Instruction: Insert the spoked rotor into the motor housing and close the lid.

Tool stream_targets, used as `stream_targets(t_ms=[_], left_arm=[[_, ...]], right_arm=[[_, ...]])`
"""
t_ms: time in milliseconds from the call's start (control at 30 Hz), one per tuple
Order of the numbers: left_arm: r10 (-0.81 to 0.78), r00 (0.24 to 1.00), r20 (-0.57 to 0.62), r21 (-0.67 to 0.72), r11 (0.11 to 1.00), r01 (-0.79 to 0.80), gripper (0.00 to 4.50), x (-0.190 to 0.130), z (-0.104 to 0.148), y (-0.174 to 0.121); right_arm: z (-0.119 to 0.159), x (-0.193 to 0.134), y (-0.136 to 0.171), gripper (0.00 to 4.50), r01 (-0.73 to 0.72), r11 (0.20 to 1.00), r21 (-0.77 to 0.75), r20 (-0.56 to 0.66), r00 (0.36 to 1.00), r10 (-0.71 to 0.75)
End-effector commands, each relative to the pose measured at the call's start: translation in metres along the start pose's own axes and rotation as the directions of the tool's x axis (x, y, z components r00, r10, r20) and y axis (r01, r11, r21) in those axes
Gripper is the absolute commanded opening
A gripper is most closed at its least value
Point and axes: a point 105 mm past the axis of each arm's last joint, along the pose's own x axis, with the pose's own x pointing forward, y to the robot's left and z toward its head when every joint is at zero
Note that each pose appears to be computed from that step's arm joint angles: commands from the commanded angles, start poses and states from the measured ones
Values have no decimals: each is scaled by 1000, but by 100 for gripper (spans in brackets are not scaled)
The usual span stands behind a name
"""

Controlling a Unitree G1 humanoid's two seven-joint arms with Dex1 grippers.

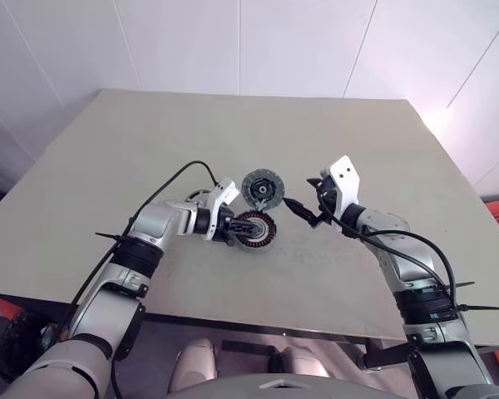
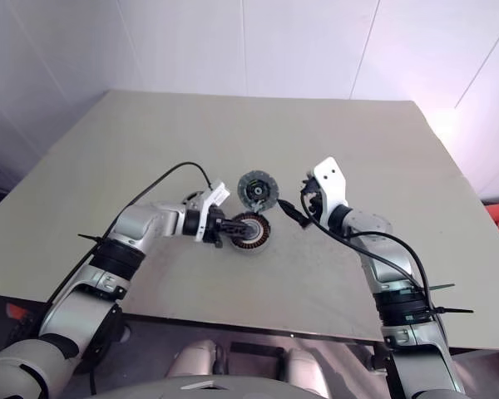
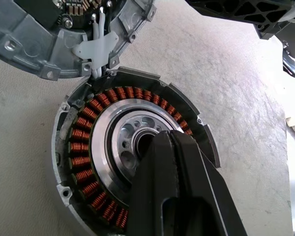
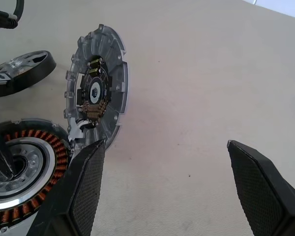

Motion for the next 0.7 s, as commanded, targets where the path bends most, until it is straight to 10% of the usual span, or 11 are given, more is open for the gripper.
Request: stream_targets(t_ms=[33,433,700], left_arm=[[28,1000,10,34,999,-29,6,0,3,3],[42,965,260,97,993,-69,6,-57,37,-7],[224,901,372,-95,975,-203,6,-124,1,-6]], right_arm=[[17,-2,-5,450,21,999,-25,60,998,-19],[17,-1,-3,450,9,1000,-26,62,998,-8],[14,1,0,450,-12,1000,-20,53,999,13]])
